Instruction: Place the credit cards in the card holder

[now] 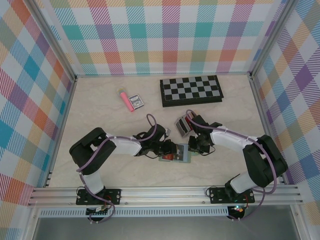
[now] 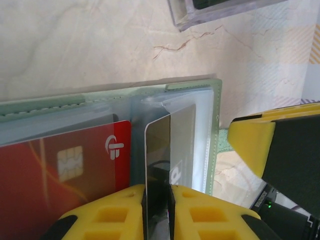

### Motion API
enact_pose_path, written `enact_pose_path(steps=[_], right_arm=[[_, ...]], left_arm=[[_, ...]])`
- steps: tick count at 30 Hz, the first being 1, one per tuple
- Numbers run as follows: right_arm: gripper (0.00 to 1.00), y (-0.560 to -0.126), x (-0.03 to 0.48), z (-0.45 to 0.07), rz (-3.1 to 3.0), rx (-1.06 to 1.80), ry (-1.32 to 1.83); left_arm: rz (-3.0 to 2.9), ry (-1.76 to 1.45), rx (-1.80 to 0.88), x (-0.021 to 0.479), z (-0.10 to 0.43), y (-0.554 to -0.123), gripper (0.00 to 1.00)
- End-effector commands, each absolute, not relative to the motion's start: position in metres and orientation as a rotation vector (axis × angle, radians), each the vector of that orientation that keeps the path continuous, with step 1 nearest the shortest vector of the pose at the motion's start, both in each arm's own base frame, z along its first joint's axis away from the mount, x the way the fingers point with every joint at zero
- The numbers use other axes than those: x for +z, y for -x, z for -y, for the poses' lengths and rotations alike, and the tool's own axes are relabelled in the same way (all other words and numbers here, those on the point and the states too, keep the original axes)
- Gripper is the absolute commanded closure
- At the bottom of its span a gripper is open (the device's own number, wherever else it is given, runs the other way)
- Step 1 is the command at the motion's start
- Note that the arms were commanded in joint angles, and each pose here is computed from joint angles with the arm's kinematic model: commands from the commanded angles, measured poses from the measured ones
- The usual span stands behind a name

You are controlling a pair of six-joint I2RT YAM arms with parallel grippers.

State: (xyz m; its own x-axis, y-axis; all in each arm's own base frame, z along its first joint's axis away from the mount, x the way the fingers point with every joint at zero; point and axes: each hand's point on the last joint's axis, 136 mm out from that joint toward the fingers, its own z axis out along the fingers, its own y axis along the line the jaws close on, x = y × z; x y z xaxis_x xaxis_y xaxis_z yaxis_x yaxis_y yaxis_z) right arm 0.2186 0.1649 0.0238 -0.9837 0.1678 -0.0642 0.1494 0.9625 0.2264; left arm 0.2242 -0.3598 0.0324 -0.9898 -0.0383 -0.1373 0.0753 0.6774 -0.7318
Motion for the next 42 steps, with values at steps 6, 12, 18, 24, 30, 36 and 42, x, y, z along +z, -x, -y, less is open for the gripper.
enact_pose_path(steps=[6, 12, 18, 24, 30, 36, 42], right_arm=[[0.84, -0.208, 0.010, -0.171, -3.094, 0.395, -0.239], [0.84, -0.208, 0.010, -0.169, -3.094, 0.375, -0.242], [0.84, -0.208, 0.009, -0.173, -3.098, 0.403, -0.235], [0.84, -0.208, 0.008, -0.177, -3.103, 0.431, -0.227], [0.84, -0.206, 0.005, -0.178, -3.109, 0.452, -0.240], [0.84, -0.206, 0.006, -0.174, -3.106, 0.426, -0.251], [0.78, -0.220, 0.038, -0.168, -3.018, 0.375, -0.215]], left_arm=[[-2.796, -0.077, -1.092, 0.031, 0.358, -0.219, 0.74], [-2.801, -0.112, -0.995, 0.041, 0.348, -0.220, 0.60], [-2.810, -0.131, -0.972, 0.042, 0.349, -0.219, 0.60], [-2.813, -0.183, -1.038, 0.043, 0.370, -0.215, 0.72], [-2.837, -0.220, -1.058, 0.036, 0.386, -0.210, 0.73], [-2.834, -0.222, -1.028, 0.039, 0.386, -0.210, 0.69], [-2.788, -0.183, -0.935, 0.060, 0.364, -0.213, 0.57]])
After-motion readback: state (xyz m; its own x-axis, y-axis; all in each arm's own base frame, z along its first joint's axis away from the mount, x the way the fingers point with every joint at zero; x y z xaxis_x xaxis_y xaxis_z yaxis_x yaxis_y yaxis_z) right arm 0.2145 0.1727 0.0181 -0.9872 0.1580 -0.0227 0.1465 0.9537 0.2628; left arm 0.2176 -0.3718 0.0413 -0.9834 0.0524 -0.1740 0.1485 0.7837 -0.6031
